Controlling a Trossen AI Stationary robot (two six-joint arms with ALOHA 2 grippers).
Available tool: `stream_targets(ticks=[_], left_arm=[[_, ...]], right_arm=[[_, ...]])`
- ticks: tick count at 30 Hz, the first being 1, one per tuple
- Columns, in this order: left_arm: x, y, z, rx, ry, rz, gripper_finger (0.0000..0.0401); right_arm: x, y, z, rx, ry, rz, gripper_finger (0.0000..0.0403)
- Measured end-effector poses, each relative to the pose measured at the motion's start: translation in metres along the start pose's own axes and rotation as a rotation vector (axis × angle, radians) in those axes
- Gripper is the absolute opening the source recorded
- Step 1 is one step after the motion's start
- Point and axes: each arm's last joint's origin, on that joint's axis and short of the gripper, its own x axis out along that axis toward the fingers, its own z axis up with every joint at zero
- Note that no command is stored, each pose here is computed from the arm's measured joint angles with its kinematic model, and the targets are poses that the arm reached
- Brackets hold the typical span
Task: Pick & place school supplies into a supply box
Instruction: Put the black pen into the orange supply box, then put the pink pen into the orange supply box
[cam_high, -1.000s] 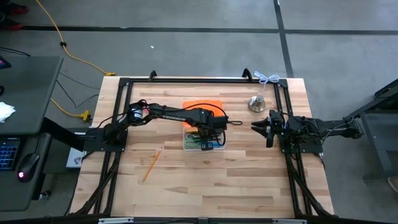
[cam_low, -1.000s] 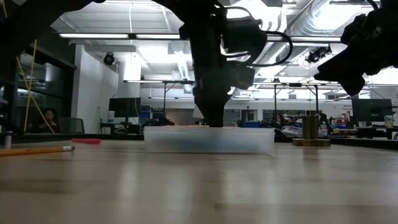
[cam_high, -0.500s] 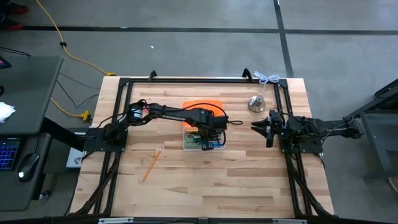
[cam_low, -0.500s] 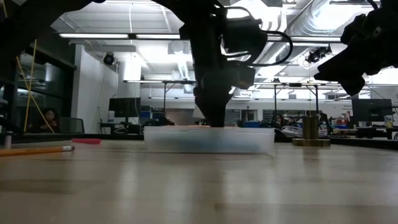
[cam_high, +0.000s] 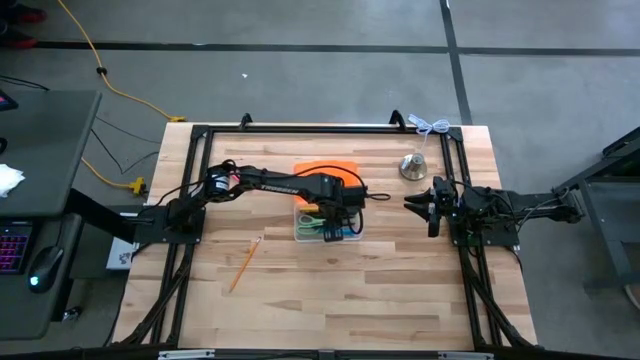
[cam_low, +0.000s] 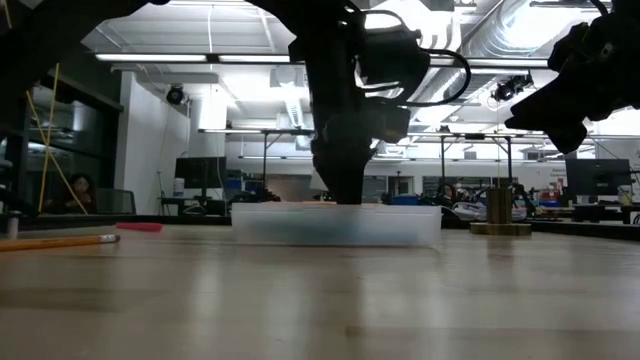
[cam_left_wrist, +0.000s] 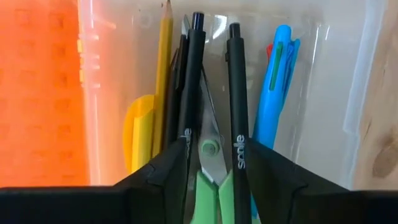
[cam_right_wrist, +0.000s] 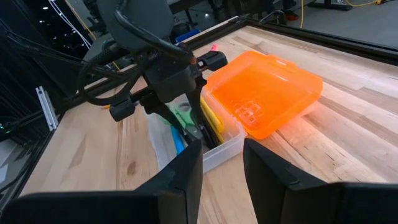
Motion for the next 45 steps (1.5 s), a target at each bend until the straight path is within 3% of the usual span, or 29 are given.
stream_targets(ticks=[17,23,33,45], left_arm=[[-0.054,0.03,0.004,-0.065,0.108,0.055,0.0188],[-0.08,0.04,0.001,-0.11,0.084,0.064,0.0188],[-0.134,0.044,-0.017,-0.159,0.042,0.152,0.0189],[-0.187,0.042,-0.048,-0.282,0.047,0.162,0.0189]], right_arm=[[0.0,0.0,0.0,0.0,0.0,0.0,0.0094],[0.0,0.0,0.0,0.0,0.0,0.0,0.0094],[0.0,0.0,0.0,-0.012,-0.002,-0.005,0.0094],[0.0,0.0,0.0,-0.012,-0.001,-0.004,0.0094]])
